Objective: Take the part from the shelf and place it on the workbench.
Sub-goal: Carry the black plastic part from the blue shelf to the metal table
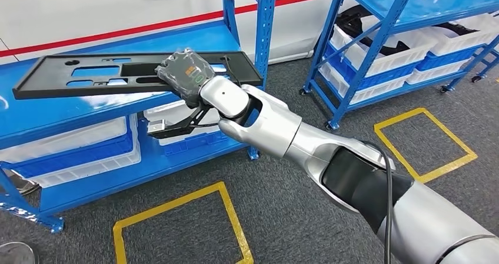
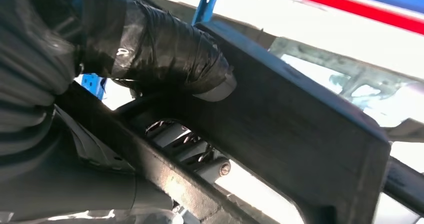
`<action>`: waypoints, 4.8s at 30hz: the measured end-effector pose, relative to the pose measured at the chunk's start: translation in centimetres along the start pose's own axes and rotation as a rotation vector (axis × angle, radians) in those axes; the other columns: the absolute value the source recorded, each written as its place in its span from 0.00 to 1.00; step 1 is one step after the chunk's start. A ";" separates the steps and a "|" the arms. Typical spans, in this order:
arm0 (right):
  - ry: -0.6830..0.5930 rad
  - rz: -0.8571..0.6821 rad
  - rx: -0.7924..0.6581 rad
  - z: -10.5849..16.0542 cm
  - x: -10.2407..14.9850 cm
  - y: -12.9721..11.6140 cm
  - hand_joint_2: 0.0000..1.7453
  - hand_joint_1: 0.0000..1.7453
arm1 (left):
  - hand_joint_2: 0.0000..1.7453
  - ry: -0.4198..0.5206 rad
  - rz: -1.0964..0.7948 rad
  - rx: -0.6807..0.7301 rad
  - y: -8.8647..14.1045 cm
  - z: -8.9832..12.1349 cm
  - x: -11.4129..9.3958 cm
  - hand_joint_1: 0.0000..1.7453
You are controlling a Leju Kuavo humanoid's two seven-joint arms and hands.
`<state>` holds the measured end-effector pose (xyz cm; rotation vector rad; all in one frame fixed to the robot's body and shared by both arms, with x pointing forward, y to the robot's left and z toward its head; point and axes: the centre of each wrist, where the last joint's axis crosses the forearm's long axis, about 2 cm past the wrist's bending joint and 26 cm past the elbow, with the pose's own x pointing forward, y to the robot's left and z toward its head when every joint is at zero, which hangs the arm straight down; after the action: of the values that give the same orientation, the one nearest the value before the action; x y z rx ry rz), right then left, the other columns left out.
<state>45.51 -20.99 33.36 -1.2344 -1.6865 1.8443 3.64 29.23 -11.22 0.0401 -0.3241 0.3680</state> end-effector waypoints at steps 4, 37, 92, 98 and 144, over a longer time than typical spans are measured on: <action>0.006 0.005 0.002 0.0 -0.3 -0.2 1.00 1.00 | 1.00 -0.002 0.002 0.002 0.0 0.0 0.0 0.00; 0.009 0.013 0.017 -1.0 -0.4 -1.2 1.00 1.00 | 1.00 -0.007 0.021 0.018 0.4 0.0 0.1 0.00; -0.016 0.000 0.000 -2.3 1.1 -3.0 1.00 1.00 | 1.00 -0.025 0.047 0.034 0.8 -0.1 0.7 0.00; -0.012 0.005 0.002 -2.3 0.8 -3.1 1.00 1.00 | 1.00 -0.022 0.045 0.036 0.9 -0.1 0.5 0.00; -0.024 -0.005 -0.009 -3.1 1.7 -4.2 1.00 1.00 | 1.00 -0.028 0.054 0.032 1.0 -0.1 0.6 0.00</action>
<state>45.77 -16.78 36.90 -1.2161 -1.7109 1.8572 3.81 30.37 -11.18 0.0681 -0.3473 0.4260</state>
